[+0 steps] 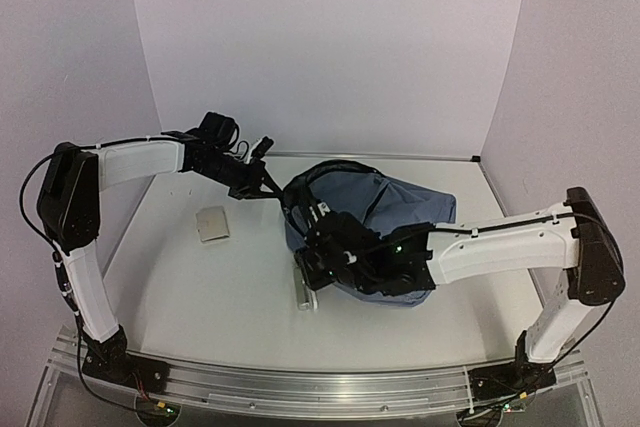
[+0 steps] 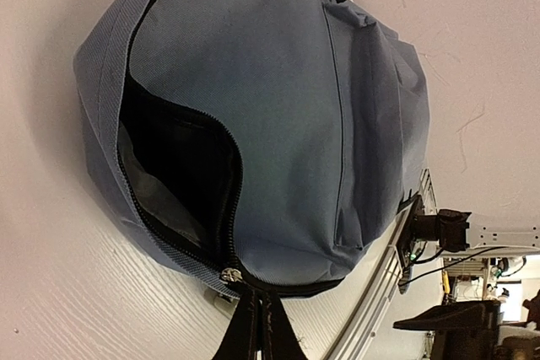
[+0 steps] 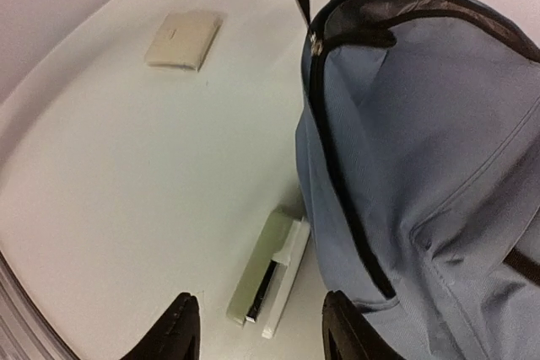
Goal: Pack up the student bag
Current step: Zip the student bag at the center of the board.
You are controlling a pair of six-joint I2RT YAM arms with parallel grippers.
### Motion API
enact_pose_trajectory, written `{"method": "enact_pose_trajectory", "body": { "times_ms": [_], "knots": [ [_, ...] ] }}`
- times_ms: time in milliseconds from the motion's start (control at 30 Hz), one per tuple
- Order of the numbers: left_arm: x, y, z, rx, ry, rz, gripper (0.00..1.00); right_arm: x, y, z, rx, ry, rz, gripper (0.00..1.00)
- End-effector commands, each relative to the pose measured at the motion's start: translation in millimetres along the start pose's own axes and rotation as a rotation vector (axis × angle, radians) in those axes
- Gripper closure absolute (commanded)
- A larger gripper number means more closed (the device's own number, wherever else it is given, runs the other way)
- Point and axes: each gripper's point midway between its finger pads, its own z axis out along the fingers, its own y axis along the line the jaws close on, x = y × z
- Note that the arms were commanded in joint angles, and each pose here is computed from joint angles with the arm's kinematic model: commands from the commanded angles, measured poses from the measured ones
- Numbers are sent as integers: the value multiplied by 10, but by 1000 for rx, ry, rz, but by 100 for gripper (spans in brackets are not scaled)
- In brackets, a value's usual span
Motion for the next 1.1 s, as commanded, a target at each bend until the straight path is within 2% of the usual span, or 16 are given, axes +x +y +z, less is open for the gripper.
{"method": "enact_pose_trajectory", "body": {
  "times_ms": [0,333,500,567,600,633,700,733,767,1067],
  "knots": [
    [-176,-256,-189,63,-71,59,100,-487,-147,249,8,-35,44,42],
    [-166,-223,-148,66,-61,42,100,-598,-224,938,-2,50,-72,25],
    [-165,-209,-136,64,-60,40,100,-467,-258,1181,44,89,-133,25],
    [-167,-201,-134,60,-60,39,100,-415,-310,1252,80,99,-146,33],
    [-168,-198,-133,58,-60,39,100,-395,-345,1274,103,102,-150,41],
    [-170,-193,-133,56,-61,39,100,-371,-379,1290,125,105,-154,52],
    [-175,-191,-136,52,-64,41,100,-338,-433,1286,152,107,-156,83],
    [-176,-187,-135,48,-65,42,100,-325,-434,1263,146,109,-157,92],
    [-177,-174,-134,43,-66,40,100,-342,-410,1224,134,103,-160,98],
    [-281,-180,-165,22,-102,48,100,-75,-1,679,49,102,-265,100]
  ]
}}
